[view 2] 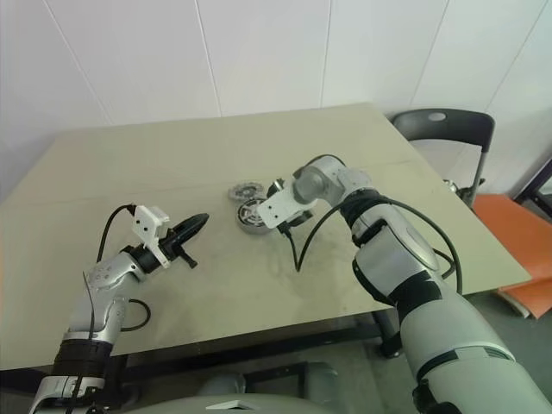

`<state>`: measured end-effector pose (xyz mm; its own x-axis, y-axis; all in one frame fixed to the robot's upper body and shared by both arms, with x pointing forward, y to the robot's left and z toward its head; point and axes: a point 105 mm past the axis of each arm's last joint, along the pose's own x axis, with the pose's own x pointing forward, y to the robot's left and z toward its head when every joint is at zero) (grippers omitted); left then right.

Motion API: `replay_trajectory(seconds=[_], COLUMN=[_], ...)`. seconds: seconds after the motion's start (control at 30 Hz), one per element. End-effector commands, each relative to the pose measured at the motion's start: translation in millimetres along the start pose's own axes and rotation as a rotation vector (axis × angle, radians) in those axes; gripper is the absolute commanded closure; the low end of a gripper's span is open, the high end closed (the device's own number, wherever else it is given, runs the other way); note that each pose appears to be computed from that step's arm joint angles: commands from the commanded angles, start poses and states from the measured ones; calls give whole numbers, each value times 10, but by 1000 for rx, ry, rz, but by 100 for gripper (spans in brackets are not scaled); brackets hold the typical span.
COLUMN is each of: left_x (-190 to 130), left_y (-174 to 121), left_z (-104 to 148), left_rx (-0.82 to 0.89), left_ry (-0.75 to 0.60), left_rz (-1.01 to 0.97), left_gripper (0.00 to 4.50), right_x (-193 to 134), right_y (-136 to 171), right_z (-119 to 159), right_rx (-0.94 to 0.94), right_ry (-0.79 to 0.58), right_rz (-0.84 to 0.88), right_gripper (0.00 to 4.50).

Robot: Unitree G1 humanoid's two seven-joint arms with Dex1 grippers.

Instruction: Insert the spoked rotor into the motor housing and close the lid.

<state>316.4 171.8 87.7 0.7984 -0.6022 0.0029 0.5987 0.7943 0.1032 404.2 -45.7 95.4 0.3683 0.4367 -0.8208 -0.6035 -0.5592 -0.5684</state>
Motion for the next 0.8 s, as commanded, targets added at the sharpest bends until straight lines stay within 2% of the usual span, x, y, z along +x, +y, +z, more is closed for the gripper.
replay_trajectory(seconds=[0.03, 0.37, 0.47, 0.73, 0.8], left_x=[40, 33, 29, 37, 39], left_y=[13, 21, 32, 48, 48], left_z=[127, 111, 139, 145, 136], left_rx=[32, 30, 33, 35, 33], left_ry=[-41, -35, -43, -41, -38], left_rz=[-8, 0, 7, 16, 16], left_gripper=[449, 449, 450, 450, 450], right_x=[-12, 44, 58, 56, 54], right_y=[-84, -60, -56, -62, -83], right_z=[35, 42, 48, 30, 52], right_rx=[-11, 23, 32, 52, 50], right_ry=[0, -6, -9, -12, -23], right_rz=[-24, -37, -41, -60, -73], right_gripper=[0, 0, 61, 335, 335])
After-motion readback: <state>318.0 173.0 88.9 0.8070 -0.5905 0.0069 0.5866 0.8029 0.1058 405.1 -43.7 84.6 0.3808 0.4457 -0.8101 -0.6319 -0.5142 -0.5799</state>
